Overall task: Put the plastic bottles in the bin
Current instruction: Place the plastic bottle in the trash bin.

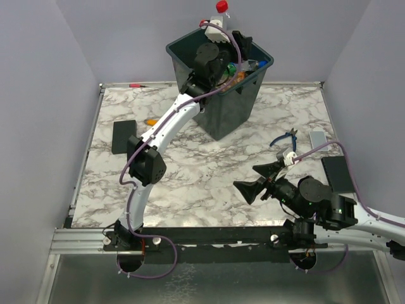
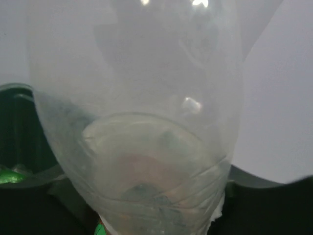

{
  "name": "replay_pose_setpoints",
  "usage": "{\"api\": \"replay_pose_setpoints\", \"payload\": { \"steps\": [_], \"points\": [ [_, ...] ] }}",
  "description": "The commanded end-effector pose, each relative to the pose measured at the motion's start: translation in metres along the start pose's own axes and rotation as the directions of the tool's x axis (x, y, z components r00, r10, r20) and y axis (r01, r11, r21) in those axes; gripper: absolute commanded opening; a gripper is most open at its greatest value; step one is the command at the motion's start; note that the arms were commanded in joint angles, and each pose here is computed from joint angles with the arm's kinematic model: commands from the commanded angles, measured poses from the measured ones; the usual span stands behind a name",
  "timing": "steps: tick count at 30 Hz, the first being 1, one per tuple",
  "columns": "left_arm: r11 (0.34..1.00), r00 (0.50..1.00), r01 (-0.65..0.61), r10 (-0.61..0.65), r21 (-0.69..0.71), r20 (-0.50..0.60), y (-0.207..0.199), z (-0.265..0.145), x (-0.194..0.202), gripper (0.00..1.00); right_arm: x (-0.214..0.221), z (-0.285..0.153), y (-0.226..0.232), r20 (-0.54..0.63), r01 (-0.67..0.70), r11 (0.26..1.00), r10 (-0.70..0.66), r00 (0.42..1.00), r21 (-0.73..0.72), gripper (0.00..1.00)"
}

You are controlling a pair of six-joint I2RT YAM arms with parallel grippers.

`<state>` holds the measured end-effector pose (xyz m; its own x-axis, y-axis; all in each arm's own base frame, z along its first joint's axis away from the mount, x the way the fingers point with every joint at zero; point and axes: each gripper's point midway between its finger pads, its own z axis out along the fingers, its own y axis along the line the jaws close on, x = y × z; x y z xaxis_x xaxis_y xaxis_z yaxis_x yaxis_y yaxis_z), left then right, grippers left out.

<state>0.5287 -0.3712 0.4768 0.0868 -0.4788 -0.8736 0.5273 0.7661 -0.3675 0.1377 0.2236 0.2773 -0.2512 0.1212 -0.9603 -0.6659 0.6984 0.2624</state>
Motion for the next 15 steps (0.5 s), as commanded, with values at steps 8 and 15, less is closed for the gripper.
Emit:
{"api": "replay_pose_setpoints", "payload": {
  "steps": [8, 15],
  "points": [
    [0.997, 0.992, 0.048, -0.054, 0.056, 0.113, -0.020, 0.003, -0.041, 0.99, -0.017, -0.001, -0.011, 0.056, 0.009, 0.998, -0.013, 0.998, 0.070, 1.00],
    [1.000, 0.971, -0.028, 0.029, -0.007, 0.237, -0.031, -0.036, -0.131, 0.99, -0.021, -0.001, -0.014, 0.067, 0.002, 0.996, -0.008, 0.998, 0.085, 1.00]
  ]
}}
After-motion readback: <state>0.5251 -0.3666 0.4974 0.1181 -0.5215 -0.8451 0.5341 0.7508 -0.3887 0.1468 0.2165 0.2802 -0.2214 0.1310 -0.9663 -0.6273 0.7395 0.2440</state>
